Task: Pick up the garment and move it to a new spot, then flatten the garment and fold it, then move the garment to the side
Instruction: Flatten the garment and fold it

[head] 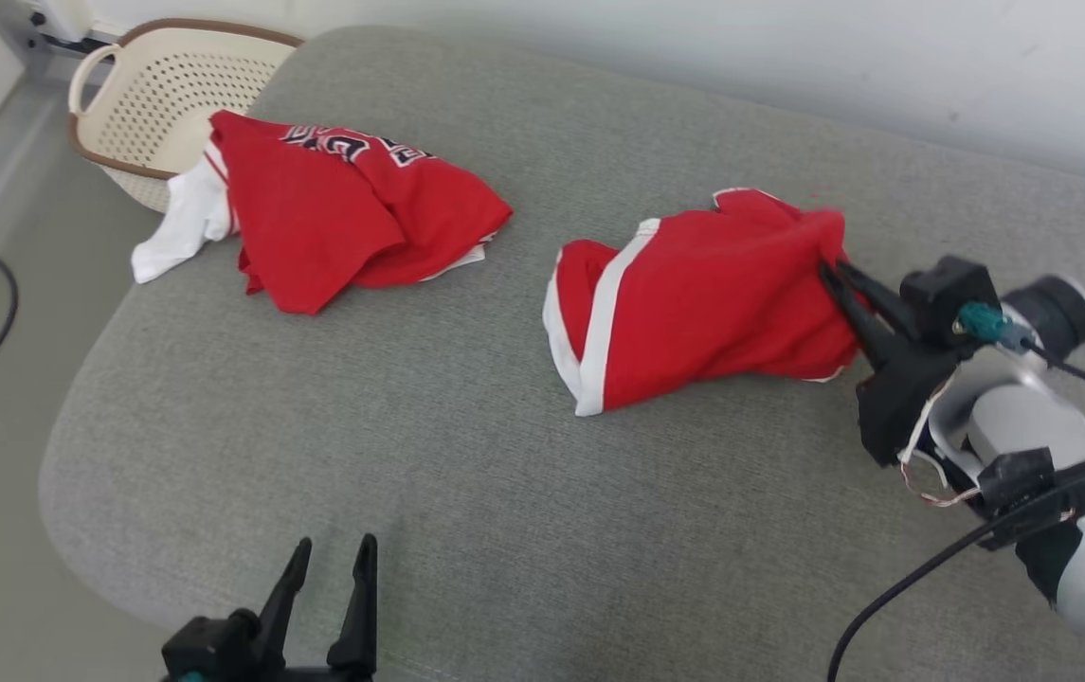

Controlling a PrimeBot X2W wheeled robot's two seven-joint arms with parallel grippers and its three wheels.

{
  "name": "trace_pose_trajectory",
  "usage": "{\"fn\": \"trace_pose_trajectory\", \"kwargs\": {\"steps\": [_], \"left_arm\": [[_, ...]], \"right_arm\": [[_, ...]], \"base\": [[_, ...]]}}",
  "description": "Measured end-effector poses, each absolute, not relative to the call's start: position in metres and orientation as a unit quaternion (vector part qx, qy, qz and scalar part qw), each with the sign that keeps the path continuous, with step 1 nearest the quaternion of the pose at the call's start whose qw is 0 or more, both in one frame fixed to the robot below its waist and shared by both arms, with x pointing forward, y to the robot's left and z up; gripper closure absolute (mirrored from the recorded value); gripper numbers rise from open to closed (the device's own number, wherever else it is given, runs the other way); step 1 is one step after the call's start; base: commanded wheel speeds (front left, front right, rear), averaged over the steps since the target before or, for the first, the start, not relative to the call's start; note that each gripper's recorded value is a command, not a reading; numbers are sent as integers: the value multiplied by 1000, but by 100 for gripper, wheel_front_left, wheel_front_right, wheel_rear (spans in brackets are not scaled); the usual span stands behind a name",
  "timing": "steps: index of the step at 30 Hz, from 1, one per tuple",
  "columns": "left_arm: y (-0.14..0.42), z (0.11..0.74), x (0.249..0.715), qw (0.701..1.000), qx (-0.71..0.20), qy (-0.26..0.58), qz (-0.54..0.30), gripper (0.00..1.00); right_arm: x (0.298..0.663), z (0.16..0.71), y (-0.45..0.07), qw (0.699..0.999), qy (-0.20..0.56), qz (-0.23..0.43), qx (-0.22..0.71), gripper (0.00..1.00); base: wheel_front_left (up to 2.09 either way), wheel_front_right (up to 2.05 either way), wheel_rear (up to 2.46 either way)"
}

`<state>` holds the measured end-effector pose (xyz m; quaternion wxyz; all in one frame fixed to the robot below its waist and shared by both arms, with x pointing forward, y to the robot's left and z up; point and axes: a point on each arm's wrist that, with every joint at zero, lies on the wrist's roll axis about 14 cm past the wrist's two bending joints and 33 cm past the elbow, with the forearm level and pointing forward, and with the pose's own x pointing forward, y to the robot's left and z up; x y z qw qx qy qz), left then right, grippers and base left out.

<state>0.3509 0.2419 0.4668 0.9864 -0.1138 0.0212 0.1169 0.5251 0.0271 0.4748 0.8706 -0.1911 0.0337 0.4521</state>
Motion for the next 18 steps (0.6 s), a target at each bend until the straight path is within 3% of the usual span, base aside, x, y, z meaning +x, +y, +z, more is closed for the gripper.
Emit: {"fn": "trace_pose_trajectory", "kwargs": {"steps": [1,2,3,9,18], "left_arm": [[240,467,354,987,-113,21,113,0],[240,468,358,987,-112,19,110,0],[239,470,361,988,-110,17,108,0],[233,471,366,989,-109,14,95,0],[227,477,359,990,-112,4,86,0]], "right_arm": [[523,465,21,873,47,448,-188,8],[521,460,16,876,57,443,-183,8],[521,455,10,881,67,435,-177,0],[519,444,-29,914,100,372,-128,0],[512,486,-29,930,42,350,-101,0]], "base": [[0,0,0],[0,0,0],[0,0,0],[0,0,0],[0,0,0]]}}
